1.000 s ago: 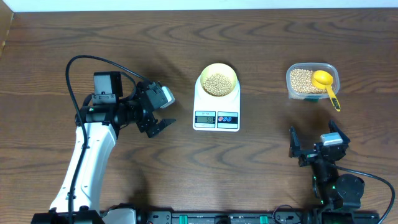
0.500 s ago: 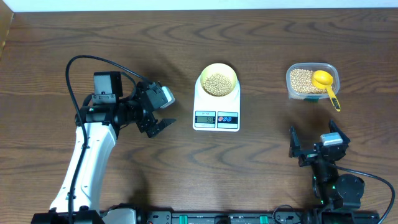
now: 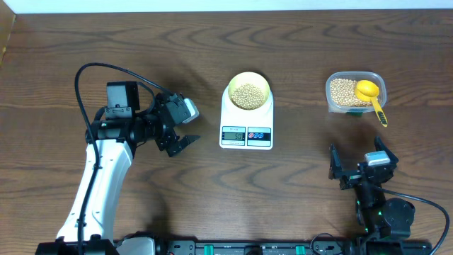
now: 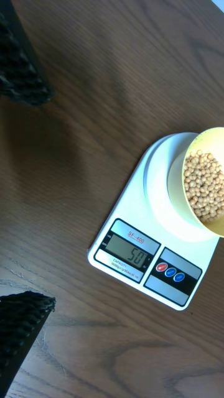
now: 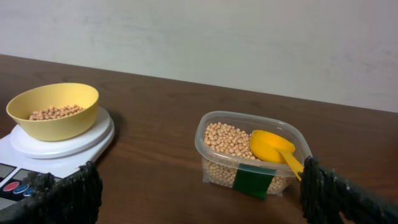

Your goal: Scoop item into bowl and weigh 50g on scale

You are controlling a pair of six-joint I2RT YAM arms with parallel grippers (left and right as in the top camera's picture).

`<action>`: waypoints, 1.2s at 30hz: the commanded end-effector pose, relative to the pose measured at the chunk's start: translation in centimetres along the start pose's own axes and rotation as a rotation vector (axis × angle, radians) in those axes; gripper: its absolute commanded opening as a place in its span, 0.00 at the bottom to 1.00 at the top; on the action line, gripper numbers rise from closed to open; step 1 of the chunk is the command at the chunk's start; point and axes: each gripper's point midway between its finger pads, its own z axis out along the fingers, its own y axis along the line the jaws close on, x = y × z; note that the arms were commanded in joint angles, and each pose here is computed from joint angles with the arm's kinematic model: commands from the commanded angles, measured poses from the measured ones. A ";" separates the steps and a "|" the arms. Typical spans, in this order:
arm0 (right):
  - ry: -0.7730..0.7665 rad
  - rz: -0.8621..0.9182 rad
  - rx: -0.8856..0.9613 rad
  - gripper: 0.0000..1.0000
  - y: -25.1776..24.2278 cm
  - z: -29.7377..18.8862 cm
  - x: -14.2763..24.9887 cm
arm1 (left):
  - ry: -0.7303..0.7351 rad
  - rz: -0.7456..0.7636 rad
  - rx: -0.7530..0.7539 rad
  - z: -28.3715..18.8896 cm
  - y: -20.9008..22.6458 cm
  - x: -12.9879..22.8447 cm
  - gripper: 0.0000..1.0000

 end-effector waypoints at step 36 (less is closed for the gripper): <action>-0.002 0.011 -0.018 0.99 0.4 0.0 0.0 | -0.050 -0.046 -0.109 -0.7 2.5 -1.7 0.98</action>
